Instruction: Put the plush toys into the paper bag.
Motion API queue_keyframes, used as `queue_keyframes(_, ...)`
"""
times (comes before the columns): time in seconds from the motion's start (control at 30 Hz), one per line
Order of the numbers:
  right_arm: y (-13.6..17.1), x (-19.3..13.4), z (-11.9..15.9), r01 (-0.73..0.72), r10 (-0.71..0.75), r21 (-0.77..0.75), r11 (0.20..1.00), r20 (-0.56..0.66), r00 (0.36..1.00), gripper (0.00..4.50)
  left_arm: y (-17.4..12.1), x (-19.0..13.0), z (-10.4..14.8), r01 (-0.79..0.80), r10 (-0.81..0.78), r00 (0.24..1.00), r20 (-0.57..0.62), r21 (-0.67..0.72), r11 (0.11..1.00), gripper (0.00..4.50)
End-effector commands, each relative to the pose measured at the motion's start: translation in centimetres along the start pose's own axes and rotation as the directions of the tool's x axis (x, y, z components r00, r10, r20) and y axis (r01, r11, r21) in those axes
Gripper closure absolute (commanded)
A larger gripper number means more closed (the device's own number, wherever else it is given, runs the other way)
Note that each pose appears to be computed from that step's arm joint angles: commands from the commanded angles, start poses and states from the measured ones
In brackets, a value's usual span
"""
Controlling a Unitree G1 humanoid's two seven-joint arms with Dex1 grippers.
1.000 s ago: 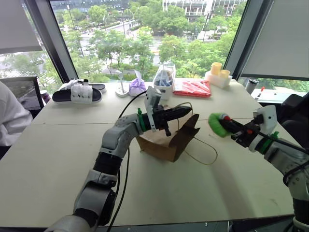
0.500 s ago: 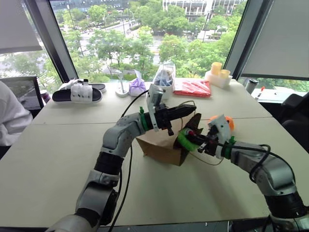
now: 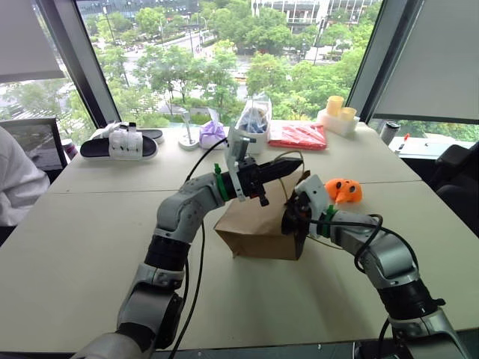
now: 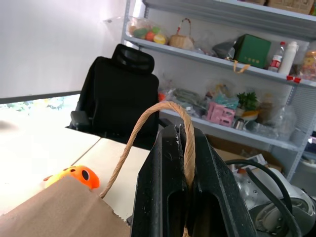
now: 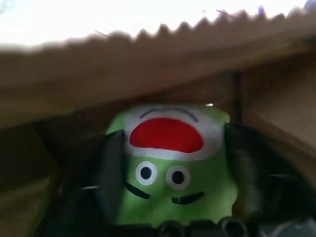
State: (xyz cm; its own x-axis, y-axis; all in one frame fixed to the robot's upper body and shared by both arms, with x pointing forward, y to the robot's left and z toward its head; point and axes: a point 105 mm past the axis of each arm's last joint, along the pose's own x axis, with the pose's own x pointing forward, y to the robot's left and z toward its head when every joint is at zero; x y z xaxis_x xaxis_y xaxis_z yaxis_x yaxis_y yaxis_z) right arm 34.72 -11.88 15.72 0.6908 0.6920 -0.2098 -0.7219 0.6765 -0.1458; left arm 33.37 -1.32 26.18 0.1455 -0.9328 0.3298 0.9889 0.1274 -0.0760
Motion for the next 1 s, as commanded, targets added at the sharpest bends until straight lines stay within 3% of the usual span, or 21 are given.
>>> queue_keyframes(0.03, -0.2, -2.3, 2.8, -0.002, 0.005, -0.037, 0.999, 0.093, 0.996, 0.11, 0.2, 0.1, 0.8, -0.011, 0.01, 1.0, 0.02, 0.043, 0.999, 4.5)
queue_keyframes(0.17, 0.2, -5.1, 3.5, -0.03, 0.029, 0.011, 0.999, 0.124, 0.992, 0.11, 0.4, 0.0, 0.5, -0.019, 0.019, 1.0, 0.011, 0.052, 0.998, 4.5)
queue_keyframes(0.33, 1.1, -9.5, 4.1, -0.119, 0.082, 0.186, 0.975, 0.192, 0.978, 0.11, 0.6, 0.1, 0.3, -0.019, 0.019, 1.0, 0.004, 0.057, 0.998, 4.5)
queue_keyframes(0.43, -2.1, -10.9, 5.0, 0.006, -0.089, 0.268, 0.963, 0.297, 0.951, 0.11, 0.6, 0.2, 0.1, -0.015, 0.015, 1.0, 0.003, 0.056, 0.998, 4.5)
queue_keyframes(0.53, -7.4, -11.2, 5.3, 0.232, -0.349, 0.346, 0.909, 0.331, 0.877, 0.11, 0.3, 0.4, 0.0, -0.004, 0.004, 1.0, -0.001, 0.055, 0.998, 4.5)
queue_keyframes(0.63, -11.7, -10.1, 4.3, 0.438, -0.535, 0.353, 0.826, 0.251, 0.807, 0.11, 0.1, 0.5, 0.0, 0.001, -0.001, 1.0, 0.0, 0.057, 0.998, 4.5)
queue_keyframes(0.77, -16.2, -7.9, 0.3, 0.683, -0.708, 0.24, 0.69, 0.022, 0.706, 0.11, 0.0, 0.4, 0.2, -0.005, 0.005, 1.0, 0.006, 0.062, 0.998, 4.5)
queue_keyframes(0.87, -18.4, -7.2, -1.4, 0.774, -0.78, 0.198, 0.601, -0.063, 0.622, 0.11, 0.0, 0.4, 0.2, -0.009, 0.008, 1.0, 0.006, 0.064, 0.998, 4.5)
queue_keyframes(1.0, -18.9, -5.5, -3.8, 0.793, -0.774, 0.109, 0.599, -0.175, 0.608, 0.11, -0.1, 0.3, 0.2, -0.019, 0.018, 1.0, 0.01, 0.069, 0.997, 4.5)
